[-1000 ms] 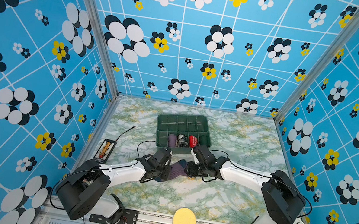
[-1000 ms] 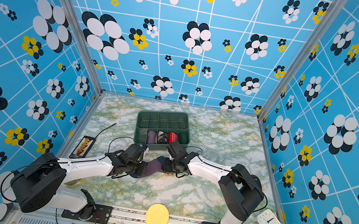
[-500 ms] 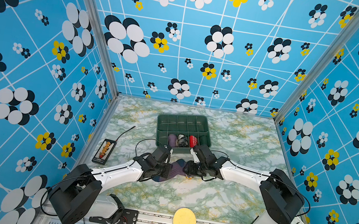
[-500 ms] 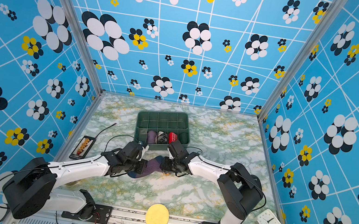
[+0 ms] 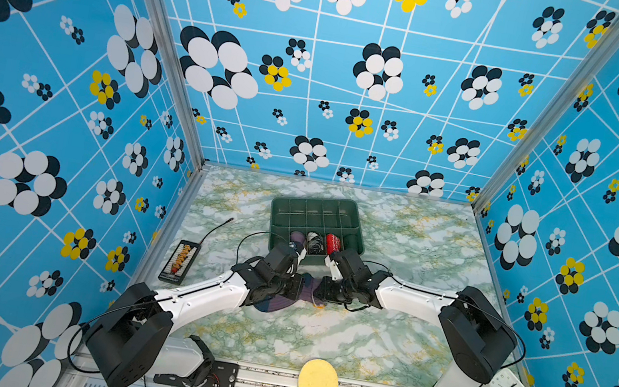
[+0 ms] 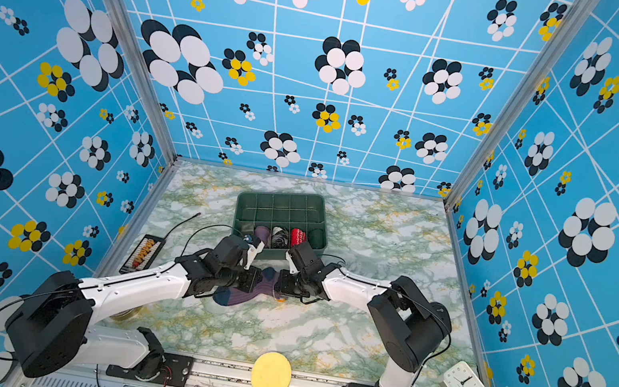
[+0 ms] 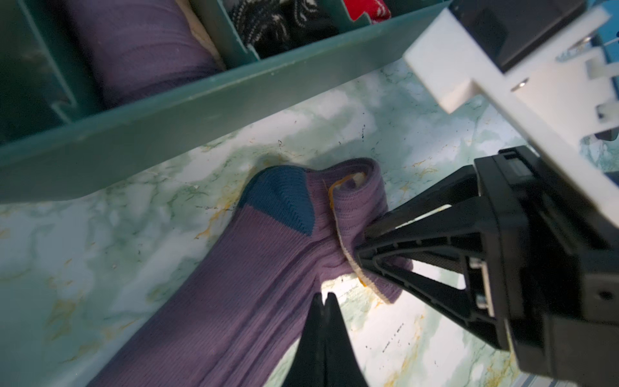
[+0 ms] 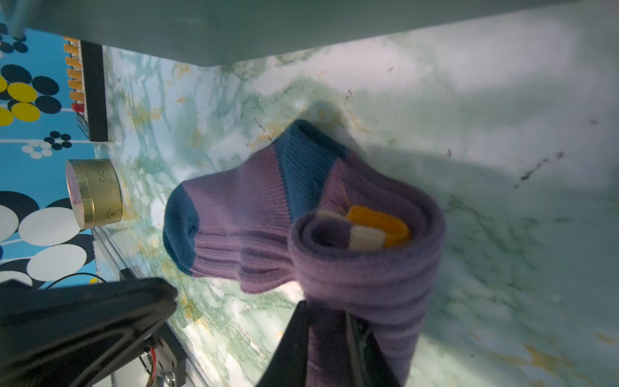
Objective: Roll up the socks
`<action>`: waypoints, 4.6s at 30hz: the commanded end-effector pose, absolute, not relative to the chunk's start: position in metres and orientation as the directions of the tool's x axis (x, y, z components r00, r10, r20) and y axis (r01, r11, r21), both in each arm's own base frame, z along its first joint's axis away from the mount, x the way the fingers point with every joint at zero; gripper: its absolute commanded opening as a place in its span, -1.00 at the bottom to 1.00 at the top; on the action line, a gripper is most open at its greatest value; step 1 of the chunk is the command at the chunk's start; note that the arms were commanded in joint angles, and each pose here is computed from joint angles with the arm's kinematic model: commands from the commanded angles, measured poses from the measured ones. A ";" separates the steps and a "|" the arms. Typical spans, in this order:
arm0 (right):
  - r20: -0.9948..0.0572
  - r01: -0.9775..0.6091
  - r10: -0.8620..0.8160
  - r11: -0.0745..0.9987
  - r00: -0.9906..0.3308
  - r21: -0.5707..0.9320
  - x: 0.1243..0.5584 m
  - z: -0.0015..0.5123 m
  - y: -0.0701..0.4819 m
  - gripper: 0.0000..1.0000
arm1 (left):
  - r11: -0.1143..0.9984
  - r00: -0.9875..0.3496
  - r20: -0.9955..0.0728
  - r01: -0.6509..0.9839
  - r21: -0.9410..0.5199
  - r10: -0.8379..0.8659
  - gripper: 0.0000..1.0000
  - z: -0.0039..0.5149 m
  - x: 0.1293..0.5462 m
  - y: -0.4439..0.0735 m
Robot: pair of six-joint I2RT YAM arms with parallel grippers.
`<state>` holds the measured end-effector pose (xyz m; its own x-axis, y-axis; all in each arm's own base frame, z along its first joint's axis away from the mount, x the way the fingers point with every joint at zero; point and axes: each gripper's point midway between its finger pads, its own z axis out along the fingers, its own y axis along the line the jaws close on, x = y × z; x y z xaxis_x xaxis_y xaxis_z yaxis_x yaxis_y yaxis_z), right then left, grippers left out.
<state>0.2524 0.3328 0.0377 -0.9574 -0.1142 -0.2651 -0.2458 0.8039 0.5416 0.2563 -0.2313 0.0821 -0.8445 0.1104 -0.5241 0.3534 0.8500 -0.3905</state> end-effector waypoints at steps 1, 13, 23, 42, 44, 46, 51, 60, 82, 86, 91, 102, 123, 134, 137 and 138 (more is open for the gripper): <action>-0.132 -0.176 -0.128 0.867 -0.983 0.466 0.231 -0.003 0.307 -0.65 | 0.827 -0.834 -0.543 0.374 -0.419 0.101 -1.00 0.092 0.266 -0.243; -0.090 -0.154 -0.127 0.885 -0.988 0.439 0.229 -0.017 0.303 -0.88 | 0.786 -0.836 -0.534 0.414 -0.459 0.128 -1.00 0.088 0.269 -0.272; -0.088 -0.125 -0.097 0.892 -0.991 0.435 0.233 -0.018 0.295 -0.88 | 0.829 -0.853 -0.496 0.390 -0.401 0.162 -1.00 0.068 0.262 -0.261; -0.094 -0.103 -0.070 0.905 -0.993 0.414 0.239 -0.019 0.289 -0.88 | 0.914 -0.889 -0.419 0.314 -0.258 0.187 -1.00 0.006 0.251 -0.219; -0.100 -0.097 -0.060 0.904 -0.993 0.416 0.242 -0.018 0.290 -0.88 | 0.913 -0.900 -0.391 0.312 -0.264 0.194 -1.00 -0.001 0.247 -0.219; -0.108 -0.087 -0.046 0.905 -0.993 0.417 0.246 -0.017 0.290 -0.88 | 0.915 -0.911 -0.361 0.306 -0.264 0.200 -1.00 -0.006 0.241 -0.217; -0.126 -0.052 -0.001 0.914 -0.992 0.402 0.255 -0.018 0.285 -0.87 | 0.920 -0.931 -0.302 0.289 -0.265 0.206 -1.00 -0.014 0.225 -0.209; -0.139 0.025 0.083 0.926 -0.987 0.378 0.264 -0.023 0.268 -0.87 | 0.914 -0.952 -0.221 0.272 -0.303 0.210 -1.00 -0.020 0.206 -0.206; -0.082 -0.047 -0.021 0.942 -0.996 0.333 0.243 -0.034 0.258 -0.86 | 0.820 -0.893 -0.398 0.382 -0.427 0.209 -0.98 0.066 0.247 -0.253; -0.080 -0.074 -0.052 0.952 -0.995 0.298 0.239 -0.033 0.253 -0.87 | 0.799 -0.867 -0.461 0.410 -0.441 0.191 -0.95 0.091 0.259 -0.261; -0.082 -0.088 -0.067 0.956 -0.994 0.280 0.238 -0.033 0.252 -0.87 | 0.767 -0.830 -0.542 0.431 -0.475 0.132 -0.95 0.108 0.275 -0.276; -0.083 -0.093 -0.072 0.954 -0.994 0.283 0.239 -0.033 0.255 -0.87 | 0.742 -0.829 -0.552 0.422 -0.521 0.083 -1.00 0.088 0.290 -0.298; -0.095 -0.101 -0.075 0.949 -0.993 0.300 0.240 -0.030 0.258 -0.87 | 0.835 -0.868 -0.481 0.351 -0.424 0.121 -1.00 0.020 0.299 -0.289; -0.178 -0.164 -0.087 0.861 -0.980 0.482 0.241 0.005 0.286 -0.78 | 0.851 -0.902 -0.411 0.317 -0.418 0.135 -1.00 -0.006 0.286 -0.280; -0.187 -0.174 -0.086 0.831 -0.979 0.529 0.241 0.014 0.294 -0.78 | 0.843 -0.910 -0.395 0.309 -0.440 0.127 -1.00 -0.009 0.282 -0.281; -0.191 -0.178 -0.086 0.824 -0.978 0.539 0.240 0.017 0.295 -0.78 | 0.840 -0.913 -0.389 0.306 -0.448 0.124 -1.00 -0.010 0.280 -0.281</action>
<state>0.2731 0.3081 0.0357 -0.9486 -0.0434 -0.3133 -0.2170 0.8100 0.5448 0.3016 -0.3050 0.0360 -0.8529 0.1034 -0.5117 0.3879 0.7814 -0.4888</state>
